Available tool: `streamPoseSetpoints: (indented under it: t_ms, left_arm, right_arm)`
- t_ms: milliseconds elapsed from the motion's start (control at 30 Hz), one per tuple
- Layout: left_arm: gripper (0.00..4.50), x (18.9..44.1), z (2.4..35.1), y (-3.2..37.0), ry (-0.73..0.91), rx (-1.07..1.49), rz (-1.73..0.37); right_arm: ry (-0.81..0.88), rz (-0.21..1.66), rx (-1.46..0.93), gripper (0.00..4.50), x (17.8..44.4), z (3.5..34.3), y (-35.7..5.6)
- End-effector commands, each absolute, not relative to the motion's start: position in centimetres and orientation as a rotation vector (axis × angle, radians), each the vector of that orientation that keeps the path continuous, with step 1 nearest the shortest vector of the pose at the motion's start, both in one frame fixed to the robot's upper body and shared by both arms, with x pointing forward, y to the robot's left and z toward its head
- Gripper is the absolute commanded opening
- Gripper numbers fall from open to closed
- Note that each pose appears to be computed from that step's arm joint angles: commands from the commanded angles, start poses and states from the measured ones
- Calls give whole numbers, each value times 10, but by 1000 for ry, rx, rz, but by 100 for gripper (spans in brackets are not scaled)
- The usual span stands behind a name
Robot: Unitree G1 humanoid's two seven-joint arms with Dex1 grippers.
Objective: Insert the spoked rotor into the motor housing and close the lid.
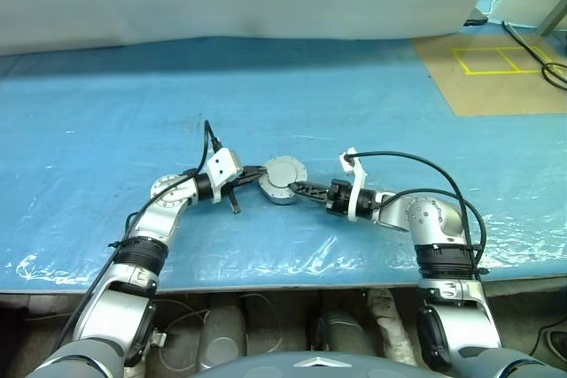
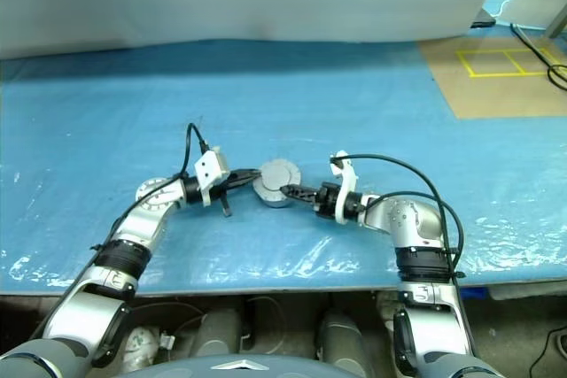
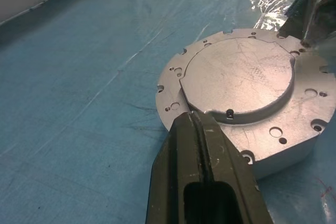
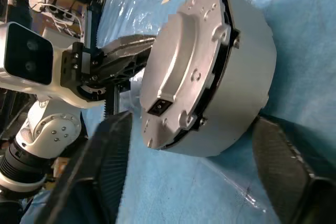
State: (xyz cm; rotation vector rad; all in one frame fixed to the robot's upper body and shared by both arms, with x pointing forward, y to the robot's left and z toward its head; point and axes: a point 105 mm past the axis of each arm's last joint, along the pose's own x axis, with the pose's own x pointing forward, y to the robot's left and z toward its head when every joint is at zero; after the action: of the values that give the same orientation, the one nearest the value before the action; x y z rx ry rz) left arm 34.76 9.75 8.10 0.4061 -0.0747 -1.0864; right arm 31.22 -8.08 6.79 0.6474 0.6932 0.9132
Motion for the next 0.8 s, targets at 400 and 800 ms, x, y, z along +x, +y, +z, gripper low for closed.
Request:
streamPoseSetpoints:
  t_ms: [400, 800]
  left_arm:
    - [0, 343, 68, 96, -24, 420, -1124]
    - [0, 318, 138, 108, -166, -8, -1184]
  right_arm:
    - [641, 936, 689, 120, 313, 74, -70]
    - [662, 890, 740, 120, 316, 69, -71]
